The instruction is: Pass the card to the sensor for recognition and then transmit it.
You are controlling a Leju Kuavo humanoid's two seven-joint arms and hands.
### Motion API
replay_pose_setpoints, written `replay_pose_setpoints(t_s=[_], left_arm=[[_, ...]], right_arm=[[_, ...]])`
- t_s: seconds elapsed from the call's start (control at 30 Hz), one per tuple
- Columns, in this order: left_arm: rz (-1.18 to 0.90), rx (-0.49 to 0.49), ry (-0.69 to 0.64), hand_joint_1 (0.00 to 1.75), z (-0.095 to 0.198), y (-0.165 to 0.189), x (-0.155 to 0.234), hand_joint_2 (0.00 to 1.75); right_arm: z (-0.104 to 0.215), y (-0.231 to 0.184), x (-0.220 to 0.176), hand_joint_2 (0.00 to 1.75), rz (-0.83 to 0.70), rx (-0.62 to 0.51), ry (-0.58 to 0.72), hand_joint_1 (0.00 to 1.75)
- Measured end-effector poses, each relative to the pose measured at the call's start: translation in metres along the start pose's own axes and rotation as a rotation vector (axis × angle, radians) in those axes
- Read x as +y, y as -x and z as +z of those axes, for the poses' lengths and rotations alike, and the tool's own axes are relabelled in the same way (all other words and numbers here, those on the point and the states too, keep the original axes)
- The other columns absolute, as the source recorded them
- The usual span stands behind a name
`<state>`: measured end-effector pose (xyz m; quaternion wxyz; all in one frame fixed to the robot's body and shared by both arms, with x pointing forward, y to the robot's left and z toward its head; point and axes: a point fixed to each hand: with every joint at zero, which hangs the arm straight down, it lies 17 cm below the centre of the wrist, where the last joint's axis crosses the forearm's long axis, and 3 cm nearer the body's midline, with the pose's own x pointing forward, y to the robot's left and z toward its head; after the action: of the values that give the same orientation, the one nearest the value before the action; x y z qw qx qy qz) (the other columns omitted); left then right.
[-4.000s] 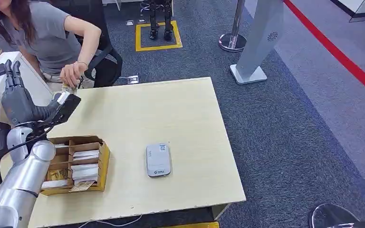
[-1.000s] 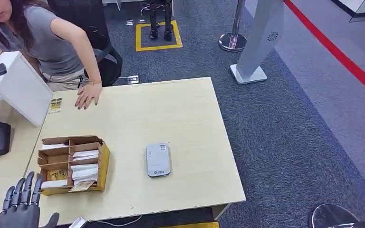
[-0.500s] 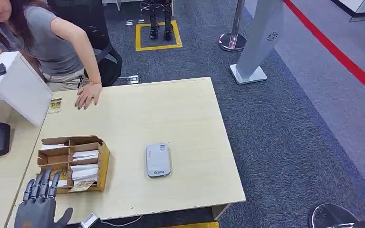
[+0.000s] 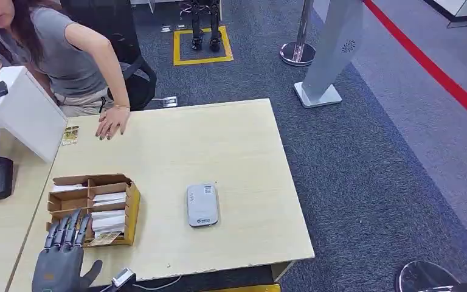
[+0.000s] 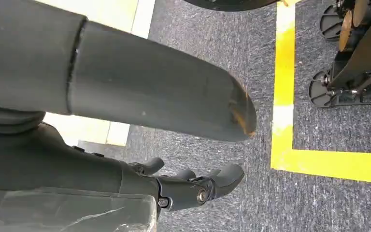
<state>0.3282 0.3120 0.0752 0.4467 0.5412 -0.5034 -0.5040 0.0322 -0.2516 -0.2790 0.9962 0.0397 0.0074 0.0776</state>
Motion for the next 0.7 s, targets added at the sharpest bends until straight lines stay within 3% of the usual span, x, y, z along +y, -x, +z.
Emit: replay_pose_setpoints(t_s=[0.7], left_arm=[[0.011,-0.003,0.007,0.00,-0.0058,-0.0072,-0.0081,1.75]], right_arm=[[0.0002,0.0004,-0.0050,0.00,0.000,-0.001,0.007,0.00]])
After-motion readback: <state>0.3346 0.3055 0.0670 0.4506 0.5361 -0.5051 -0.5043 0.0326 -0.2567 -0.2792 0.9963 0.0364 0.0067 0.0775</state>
